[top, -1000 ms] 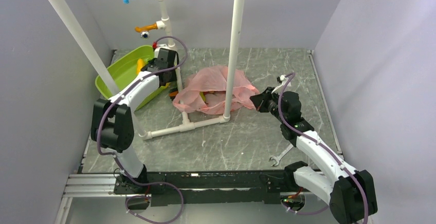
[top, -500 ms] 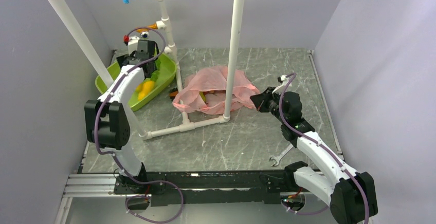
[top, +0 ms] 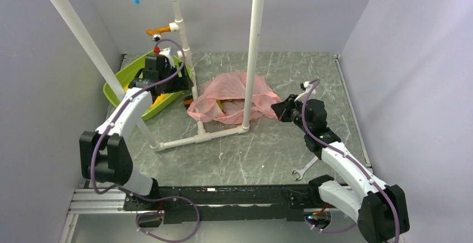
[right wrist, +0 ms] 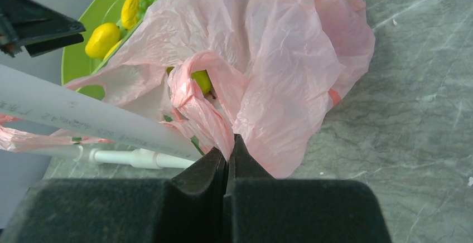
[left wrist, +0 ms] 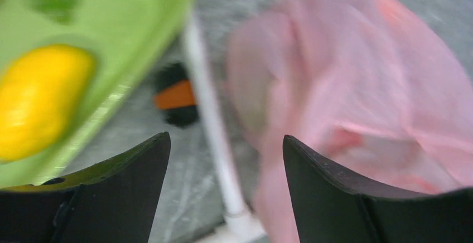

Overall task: Take the fake fruits out of the plastic bag
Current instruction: Place the fake fruit in the bin, then adjust the plastic bag at the center of the board, then take out the fake fruit from the plastic bag.

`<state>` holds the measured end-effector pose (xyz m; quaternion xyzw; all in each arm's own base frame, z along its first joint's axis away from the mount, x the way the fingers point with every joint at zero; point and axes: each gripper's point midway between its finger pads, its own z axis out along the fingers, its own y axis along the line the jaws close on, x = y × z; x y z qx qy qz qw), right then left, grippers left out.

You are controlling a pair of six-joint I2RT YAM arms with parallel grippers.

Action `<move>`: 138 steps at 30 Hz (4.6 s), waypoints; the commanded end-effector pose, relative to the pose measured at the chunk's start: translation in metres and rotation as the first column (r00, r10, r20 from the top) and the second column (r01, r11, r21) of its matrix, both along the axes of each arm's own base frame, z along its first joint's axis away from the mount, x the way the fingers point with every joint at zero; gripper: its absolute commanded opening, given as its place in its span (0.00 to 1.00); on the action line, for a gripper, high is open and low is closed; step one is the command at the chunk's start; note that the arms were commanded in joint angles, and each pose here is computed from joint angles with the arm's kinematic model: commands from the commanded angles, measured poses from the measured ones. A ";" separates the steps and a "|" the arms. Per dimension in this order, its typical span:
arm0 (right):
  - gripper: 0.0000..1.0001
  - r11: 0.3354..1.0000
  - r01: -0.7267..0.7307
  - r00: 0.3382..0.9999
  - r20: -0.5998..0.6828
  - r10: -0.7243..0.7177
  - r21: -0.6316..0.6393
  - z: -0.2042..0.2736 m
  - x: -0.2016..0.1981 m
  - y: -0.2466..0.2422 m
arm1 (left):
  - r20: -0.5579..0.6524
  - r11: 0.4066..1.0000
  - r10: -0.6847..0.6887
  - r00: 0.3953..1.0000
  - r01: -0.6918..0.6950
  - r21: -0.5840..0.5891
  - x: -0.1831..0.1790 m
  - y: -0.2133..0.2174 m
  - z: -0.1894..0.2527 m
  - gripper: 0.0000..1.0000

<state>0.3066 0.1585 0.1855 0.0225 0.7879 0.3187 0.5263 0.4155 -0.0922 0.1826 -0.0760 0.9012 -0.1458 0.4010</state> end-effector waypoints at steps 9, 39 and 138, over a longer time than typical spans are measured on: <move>0.00 1.000 -0.009 0.999 0.049 0.009 0.013 0.015 0.007 0.003 | 0.374 0.741 -0.584 0.720 0.661 -0.115 -0.097 -0.182 0.071 0.68; 0.00 1.000 0.005 1.000 -0.011 -0.005 -0.023 -0.020 -0.005 -0.005 | -0.045 0.898 -0.431 0.901 0.424 -0.115 -0.049 -0.197 -0.108 0.49; 0.00 0.999 -0.040 0.999 0.002 0.040 -0.021 0.008 0.008 0.007 | -0.152 0.740 -0.656 0.739 0.670 0.066 0.011 -0.206 -0.137 0.25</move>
